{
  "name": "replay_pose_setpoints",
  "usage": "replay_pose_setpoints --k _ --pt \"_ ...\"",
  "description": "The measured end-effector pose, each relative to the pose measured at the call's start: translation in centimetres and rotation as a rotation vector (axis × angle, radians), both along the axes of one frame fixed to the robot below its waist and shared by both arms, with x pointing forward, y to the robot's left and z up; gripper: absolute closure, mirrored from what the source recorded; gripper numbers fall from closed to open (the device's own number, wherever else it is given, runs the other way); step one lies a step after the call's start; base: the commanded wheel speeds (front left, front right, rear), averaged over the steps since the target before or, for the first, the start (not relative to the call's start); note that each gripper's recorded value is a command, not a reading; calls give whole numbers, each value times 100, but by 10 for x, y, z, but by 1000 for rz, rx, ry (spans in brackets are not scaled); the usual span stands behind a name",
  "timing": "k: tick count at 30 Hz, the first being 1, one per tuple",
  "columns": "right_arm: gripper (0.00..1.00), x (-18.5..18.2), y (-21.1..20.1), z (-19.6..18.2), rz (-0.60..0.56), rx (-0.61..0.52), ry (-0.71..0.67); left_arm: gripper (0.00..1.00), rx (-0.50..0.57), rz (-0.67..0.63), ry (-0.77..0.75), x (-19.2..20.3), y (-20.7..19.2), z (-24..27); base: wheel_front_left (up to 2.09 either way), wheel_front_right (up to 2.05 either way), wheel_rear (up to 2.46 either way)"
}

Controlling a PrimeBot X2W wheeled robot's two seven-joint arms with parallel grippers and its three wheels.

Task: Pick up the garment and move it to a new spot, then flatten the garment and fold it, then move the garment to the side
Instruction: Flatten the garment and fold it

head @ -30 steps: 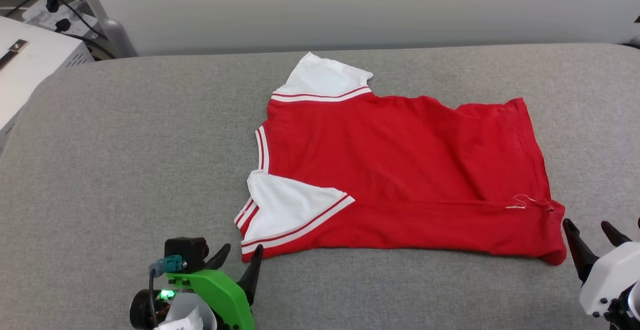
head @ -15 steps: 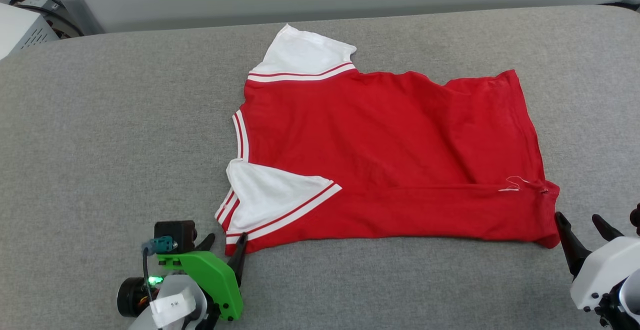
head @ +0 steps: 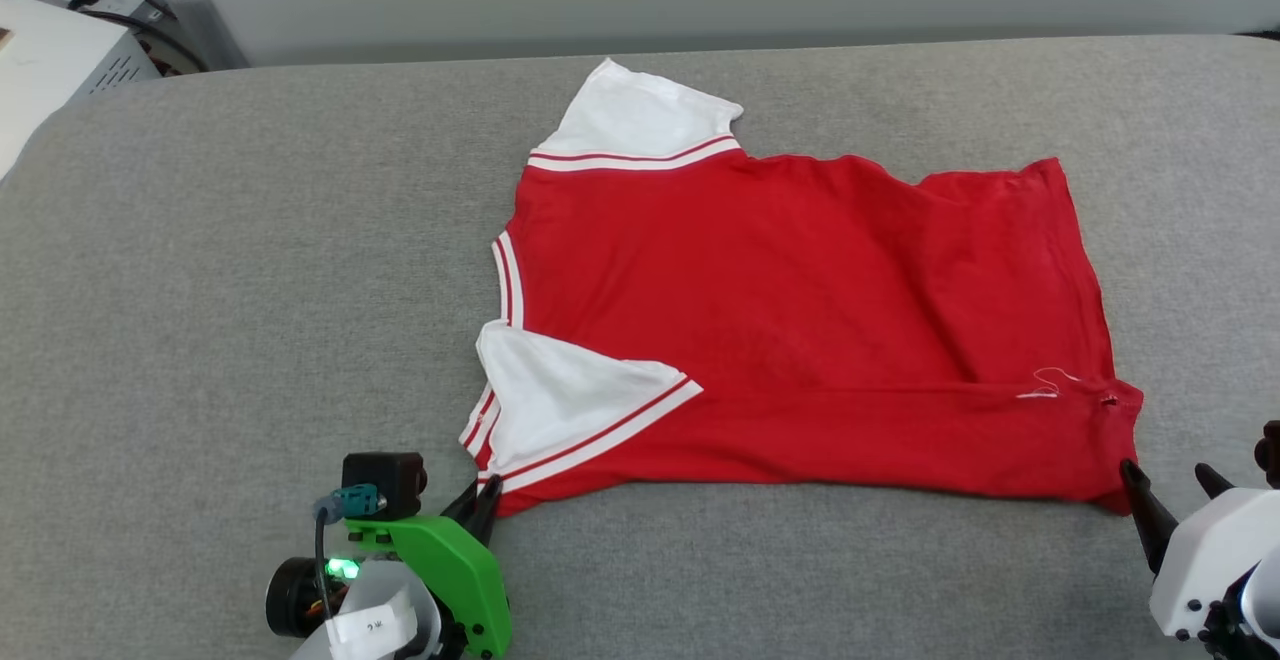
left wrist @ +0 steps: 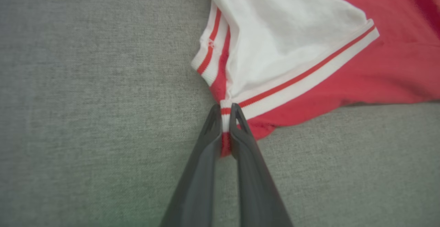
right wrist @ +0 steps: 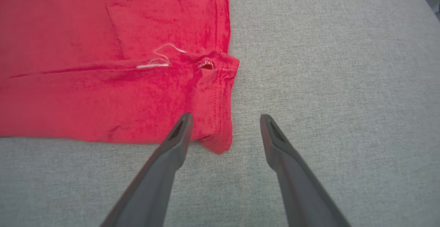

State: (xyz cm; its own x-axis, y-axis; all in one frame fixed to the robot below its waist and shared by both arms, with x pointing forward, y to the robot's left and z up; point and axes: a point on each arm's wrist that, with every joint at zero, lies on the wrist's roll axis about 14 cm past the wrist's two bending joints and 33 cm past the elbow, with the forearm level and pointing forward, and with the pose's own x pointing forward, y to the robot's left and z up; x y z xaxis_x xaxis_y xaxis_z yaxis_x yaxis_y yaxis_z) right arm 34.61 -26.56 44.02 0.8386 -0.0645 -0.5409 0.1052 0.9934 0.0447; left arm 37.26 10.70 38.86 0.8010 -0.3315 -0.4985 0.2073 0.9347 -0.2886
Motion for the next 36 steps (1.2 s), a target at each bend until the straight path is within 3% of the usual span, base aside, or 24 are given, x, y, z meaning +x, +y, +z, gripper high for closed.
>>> replay_pose_setpoints --k 17,19,21,36 --pt "0 8 15 -63 1 22 206 100 -35 40 -98 -2 12 31 0 0 0" --pt "64 5 16 -69 4 23 231 100 -30 43 -95 -2 14 30 0 0 0" --pt "100 6 16 -71 6 23 238 100 -24 46 -89 -3 16 29 0 0 0" --pt "100 24 3 -29 82 -78 145 100 -17 53 -75 -29 22 30 0 0 0"
